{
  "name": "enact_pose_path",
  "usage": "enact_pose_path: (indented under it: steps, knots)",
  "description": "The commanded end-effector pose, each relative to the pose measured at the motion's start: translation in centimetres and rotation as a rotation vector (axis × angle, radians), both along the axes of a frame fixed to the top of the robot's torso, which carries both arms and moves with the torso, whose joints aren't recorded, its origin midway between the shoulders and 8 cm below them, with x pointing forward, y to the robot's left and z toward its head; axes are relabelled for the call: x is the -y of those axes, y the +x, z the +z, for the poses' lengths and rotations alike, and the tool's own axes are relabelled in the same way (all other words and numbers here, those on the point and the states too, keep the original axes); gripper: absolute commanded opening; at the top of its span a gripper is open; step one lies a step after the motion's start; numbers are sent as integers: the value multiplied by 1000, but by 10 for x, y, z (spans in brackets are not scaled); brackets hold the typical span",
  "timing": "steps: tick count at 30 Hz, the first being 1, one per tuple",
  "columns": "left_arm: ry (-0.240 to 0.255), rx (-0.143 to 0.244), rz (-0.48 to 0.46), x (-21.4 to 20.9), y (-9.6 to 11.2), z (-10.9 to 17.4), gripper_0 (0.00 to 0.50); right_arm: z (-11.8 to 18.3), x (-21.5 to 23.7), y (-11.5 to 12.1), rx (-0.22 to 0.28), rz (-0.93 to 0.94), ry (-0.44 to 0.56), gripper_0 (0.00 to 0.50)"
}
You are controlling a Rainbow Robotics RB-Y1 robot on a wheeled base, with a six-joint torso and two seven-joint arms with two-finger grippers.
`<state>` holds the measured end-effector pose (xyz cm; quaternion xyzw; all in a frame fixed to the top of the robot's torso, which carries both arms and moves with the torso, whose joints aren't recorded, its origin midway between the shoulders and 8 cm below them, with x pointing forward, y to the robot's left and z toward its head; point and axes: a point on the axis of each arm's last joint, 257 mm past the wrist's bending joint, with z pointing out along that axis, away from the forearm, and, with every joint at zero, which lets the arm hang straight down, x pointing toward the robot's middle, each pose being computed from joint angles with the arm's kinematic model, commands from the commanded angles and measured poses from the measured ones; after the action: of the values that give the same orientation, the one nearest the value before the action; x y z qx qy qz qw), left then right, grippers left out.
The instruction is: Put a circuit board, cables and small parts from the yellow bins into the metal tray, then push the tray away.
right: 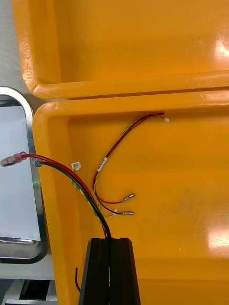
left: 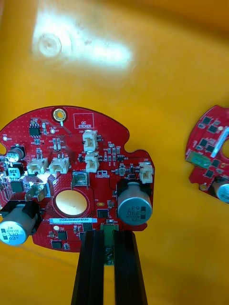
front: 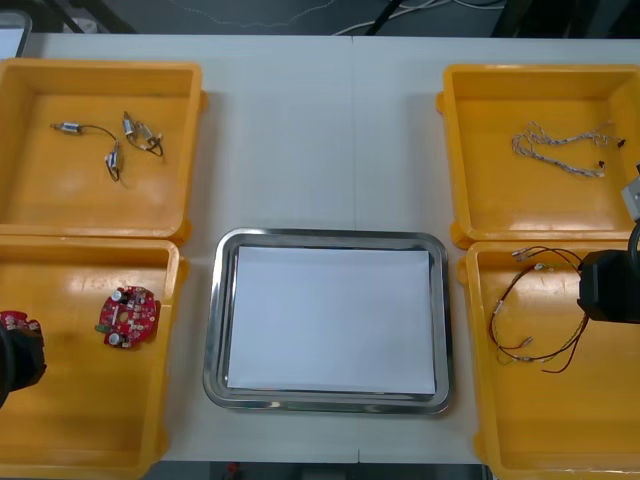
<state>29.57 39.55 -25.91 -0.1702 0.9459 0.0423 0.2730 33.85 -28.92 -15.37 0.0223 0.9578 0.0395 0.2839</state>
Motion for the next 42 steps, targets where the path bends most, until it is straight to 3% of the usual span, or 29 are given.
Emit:
enact_pose_path:
  steps: [1,3,6,10,17,20,25,42]
  knots:
    - [85,60,-87,8,9,51,0,1,4,-6,-4,-13,-28,0]
    - [90,62,-100,14,10,61,0,1,4,-6,-4,-13,-28,0]
    - [29,65,-107,37,14,74,0,1,4,-6,-4,-13,-28,0]
    - [-10,67,-141,62,23,85,0,1,4,-6,-4,-13,-28,0]
    - [-75,169,-235,119,59,119,0,1,4,-6,-4,-13,-28,0]
    - [-107,188,-276,146,67,126,0,1,4,-6,-4,-13,-28,0]
    - [-137,181,-326,186,68,122,0,1,4,-6,-4,-13,-28,0]
    - [-119,84,-437,247,42,79,0,1,4,-6,-4,-13,-28,0]
